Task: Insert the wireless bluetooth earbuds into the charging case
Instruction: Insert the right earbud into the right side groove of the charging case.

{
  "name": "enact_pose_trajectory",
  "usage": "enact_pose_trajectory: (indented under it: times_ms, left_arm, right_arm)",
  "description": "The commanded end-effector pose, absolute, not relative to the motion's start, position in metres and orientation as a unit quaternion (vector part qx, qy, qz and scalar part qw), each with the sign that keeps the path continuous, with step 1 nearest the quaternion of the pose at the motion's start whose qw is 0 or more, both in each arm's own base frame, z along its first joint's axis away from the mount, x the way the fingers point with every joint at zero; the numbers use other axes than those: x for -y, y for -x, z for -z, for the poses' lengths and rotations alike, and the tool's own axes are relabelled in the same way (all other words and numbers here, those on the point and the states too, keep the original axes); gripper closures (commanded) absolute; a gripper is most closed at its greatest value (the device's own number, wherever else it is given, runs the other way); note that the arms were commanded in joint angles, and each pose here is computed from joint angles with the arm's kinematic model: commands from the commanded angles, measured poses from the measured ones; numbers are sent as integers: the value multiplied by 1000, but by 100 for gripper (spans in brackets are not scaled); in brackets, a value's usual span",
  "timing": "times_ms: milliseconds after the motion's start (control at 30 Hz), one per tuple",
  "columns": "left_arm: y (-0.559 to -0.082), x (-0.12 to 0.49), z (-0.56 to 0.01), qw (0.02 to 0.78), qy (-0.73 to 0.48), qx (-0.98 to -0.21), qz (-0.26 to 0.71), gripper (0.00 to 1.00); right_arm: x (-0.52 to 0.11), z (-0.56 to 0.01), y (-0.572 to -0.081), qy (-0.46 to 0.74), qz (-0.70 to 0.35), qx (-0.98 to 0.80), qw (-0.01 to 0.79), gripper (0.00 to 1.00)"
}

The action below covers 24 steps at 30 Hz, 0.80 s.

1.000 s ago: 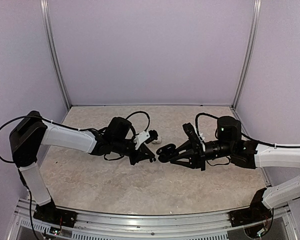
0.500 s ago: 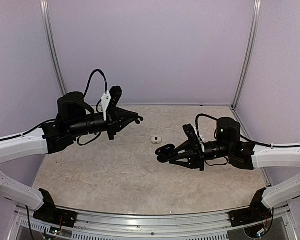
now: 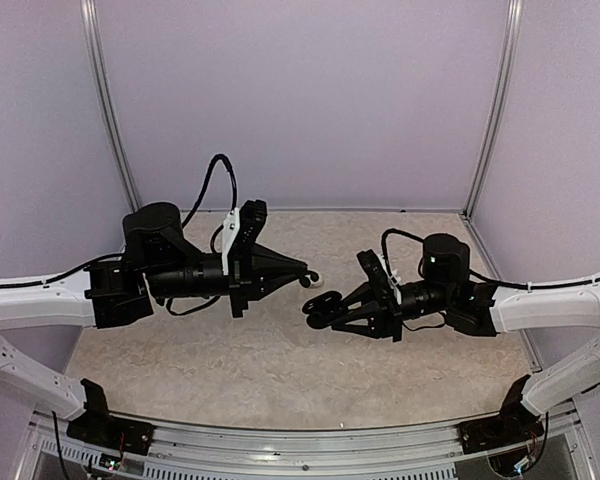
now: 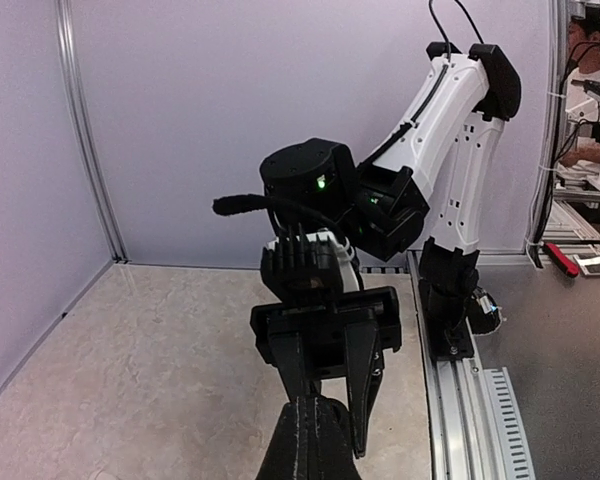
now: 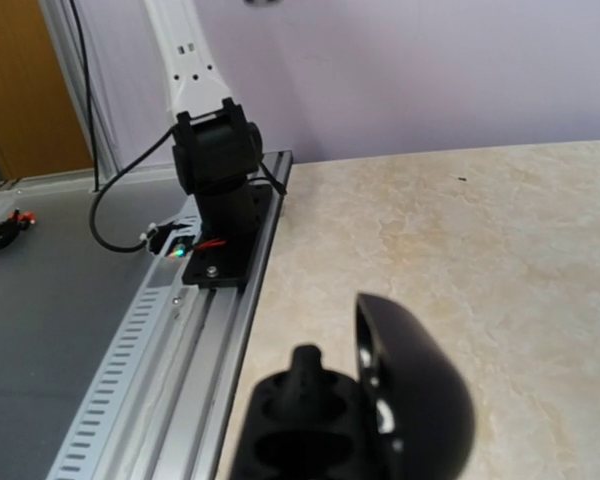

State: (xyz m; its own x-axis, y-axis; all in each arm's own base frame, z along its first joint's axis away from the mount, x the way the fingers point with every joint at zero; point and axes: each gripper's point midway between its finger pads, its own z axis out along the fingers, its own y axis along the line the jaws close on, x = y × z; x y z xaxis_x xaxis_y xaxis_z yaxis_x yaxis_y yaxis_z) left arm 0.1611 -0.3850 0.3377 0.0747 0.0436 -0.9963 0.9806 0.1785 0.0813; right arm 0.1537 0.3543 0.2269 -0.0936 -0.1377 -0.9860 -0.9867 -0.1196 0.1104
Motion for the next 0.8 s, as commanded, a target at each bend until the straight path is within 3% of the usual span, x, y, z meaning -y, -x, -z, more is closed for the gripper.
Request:
enact_pose_trajectory:
  times_ms: [0, 767]
  left_arm:
    - [-153, 403, -329, 545, -492, -529, 426, 100]
    - [-159, 434, -289, 507, -532, -559, 383, 100]
  right_arm:
    - [-358, -248, -151, 543, -534, -493, 420, 100]
    - [-358, -252, -151, 546, -526, -496, 423, 100]
